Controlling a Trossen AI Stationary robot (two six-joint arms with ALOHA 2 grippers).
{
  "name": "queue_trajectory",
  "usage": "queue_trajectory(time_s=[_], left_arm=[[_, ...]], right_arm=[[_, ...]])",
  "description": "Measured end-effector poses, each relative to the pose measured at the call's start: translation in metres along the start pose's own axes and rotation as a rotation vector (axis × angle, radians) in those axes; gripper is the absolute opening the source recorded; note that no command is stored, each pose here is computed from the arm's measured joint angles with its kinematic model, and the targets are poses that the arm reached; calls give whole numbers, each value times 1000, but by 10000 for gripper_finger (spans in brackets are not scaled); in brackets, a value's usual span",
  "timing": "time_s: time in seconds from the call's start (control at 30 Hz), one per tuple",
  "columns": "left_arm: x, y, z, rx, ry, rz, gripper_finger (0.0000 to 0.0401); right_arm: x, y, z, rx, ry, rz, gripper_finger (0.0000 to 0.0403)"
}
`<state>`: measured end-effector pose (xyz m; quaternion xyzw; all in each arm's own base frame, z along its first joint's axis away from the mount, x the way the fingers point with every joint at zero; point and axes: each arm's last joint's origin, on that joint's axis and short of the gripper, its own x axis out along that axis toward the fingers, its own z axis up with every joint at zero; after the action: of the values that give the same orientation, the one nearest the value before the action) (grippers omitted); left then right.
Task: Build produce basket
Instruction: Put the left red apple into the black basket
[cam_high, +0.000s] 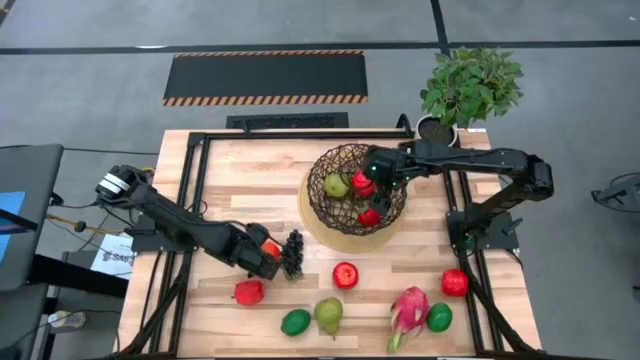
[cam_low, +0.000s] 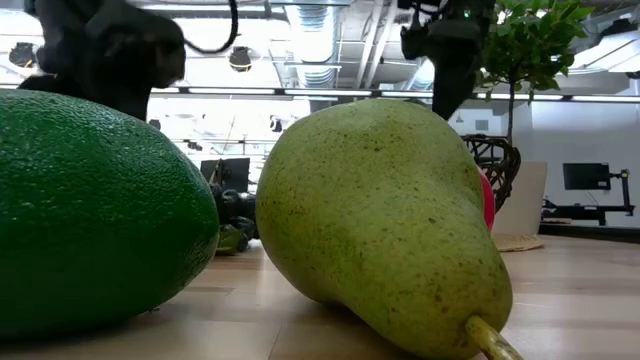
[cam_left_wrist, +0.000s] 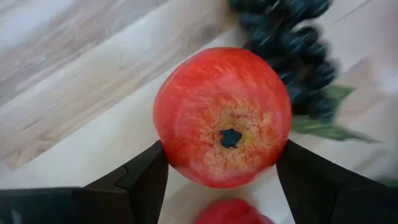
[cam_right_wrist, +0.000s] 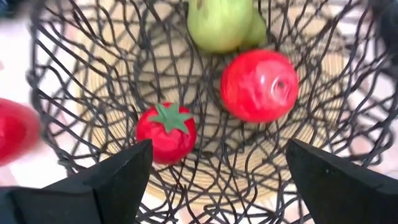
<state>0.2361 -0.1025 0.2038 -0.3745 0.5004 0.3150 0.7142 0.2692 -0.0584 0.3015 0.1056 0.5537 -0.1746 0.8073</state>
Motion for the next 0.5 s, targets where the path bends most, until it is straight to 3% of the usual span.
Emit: queue_trajectory(time_s=[0.17, 0.33, 0.5], left_arm=[[-32, 9, 16, -97, -69, -130, 239], [-69, 21, 32, -179, -226, -304, 239], [-106, 29, 51, -220, -358, -547, 239]], right_arm=[[-19, 1, 13, -2, -85, 16, 383], [-41, 2, 27, 6, -196, 61, 383], [-66, 10, 42, -53, -342, 173, 383]])
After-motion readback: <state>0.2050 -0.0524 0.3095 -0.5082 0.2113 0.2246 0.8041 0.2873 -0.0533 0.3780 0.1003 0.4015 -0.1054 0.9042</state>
